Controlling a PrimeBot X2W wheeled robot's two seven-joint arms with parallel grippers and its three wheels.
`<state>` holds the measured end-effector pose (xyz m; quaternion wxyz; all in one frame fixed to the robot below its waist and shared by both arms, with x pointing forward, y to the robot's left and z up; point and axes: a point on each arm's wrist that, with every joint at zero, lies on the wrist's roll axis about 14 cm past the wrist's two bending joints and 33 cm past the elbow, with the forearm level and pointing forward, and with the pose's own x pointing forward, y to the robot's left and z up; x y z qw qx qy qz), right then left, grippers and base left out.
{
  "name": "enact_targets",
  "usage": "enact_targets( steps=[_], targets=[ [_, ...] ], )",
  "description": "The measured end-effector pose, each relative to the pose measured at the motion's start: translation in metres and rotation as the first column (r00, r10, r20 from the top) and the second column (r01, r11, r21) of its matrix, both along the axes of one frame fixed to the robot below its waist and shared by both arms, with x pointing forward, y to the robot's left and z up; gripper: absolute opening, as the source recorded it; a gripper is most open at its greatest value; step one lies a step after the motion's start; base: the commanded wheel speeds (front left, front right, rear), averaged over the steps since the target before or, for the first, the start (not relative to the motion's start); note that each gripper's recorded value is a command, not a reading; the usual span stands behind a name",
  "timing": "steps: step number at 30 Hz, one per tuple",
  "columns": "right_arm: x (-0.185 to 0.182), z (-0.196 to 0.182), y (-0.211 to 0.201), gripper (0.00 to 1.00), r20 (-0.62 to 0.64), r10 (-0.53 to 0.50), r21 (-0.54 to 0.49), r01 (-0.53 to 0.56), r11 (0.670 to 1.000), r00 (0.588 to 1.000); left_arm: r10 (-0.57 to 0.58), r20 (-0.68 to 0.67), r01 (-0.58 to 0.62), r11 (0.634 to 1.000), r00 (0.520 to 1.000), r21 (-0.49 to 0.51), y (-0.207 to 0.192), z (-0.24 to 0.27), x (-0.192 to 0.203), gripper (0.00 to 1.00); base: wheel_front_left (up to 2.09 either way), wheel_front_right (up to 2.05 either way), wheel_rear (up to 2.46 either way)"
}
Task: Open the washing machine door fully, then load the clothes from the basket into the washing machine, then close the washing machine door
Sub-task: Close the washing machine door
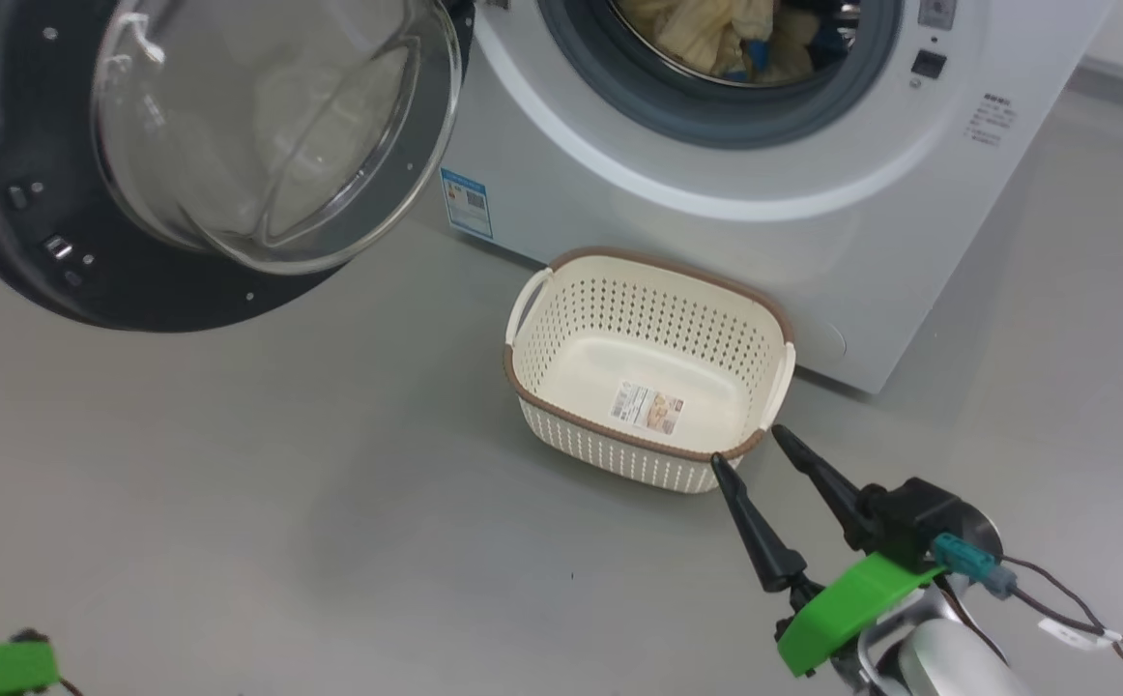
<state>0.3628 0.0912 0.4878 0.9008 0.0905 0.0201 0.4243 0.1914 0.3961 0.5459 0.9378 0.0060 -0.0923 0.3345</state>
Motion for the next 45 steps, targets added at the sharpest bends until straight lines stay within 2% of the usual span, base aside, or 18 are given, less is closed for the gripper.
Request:
enact_targets(
  steps=[6,10,15,20,25,31,37,43,45],
  targets=[
    [0.029,-0.025,-0.022,1.00,-0.028,-0.046,-0.035,0.045,0.998,0.999,0.074,0.086,-0.083,0.990,0.994,0.113,0.058,0.058,0.016,0.00,0.00,0.00,0.00],
    [0.044,-0.043,-0.038,1.00,-0.046,-0.082,-0.061,0.079,0.995,0.996,0.117,0.165,-0.142,0.978,0.979,0.155,0.099,0.098,0.030,0.00,0.00,0.00,0.00],
    [0.063,-0.062,-0.062,1.00,-0.065,-0.137,-0.086,0.131,0.988,0.988,0.187,0.208,-0.190,0.982,0.960,-0.007,0.155,0.106,0.061,0.00,0.00,0.00,0.00],
    [0.071,-0.081,-0.078,1.00,-0.091,-0.172,-0.111,0.162,0.981,0.981,0.238,0.246,-0.185,0.958,0.939,-0.221,0.191,0.098,0.101,0.00,0.00,0.00,0.00],
    [0.079,-0.091,-0.090,1.00,-0.101,-0.200,-0.127,0.187,0.974,0.975,0.261,0.277,-0.116,0.887,0.925,-0.448,0.202,0.075,0.146,0.00,0.00,0.00,0.00],
    [0.082,-0.097,-0.101,1.00,-0.107,-0.226,-0.141,0.210,0.967,0.968,0.295,0.294,-0.054,0.784,0.909,-0.618,0.204,0.058,0.188,0.00,0.00,0.00,0.00],
    [0.083,-0.101,-0.112,1.00,-0.111,-0.254,-0.155,0.236,0.959,0.961,0.324,0.277,-0.025,0.688,0.905,-0.725,0.199,0.037,0.212,0.00,0.00,0.00,0.00],
    [0.083,-0.101,-0.118,1.00,-0.110,-0.268,-0.161,0.249,0.955,0.957,0.265,0.210,-0.003,0.628,0.941,-0.778,0.184,0.015,0.233,0.00,0.00,0.00,0.00],
    [0.083,-0.101,-0.118,1.00,-0.109,-0.269,-0.161,0.250,0.955,0.957,0.257,0.204,0.000,0.622,0.945,-0.783,0.182,0.013,0.235,0.00,0.00,0.00,0.00]
  ],
)
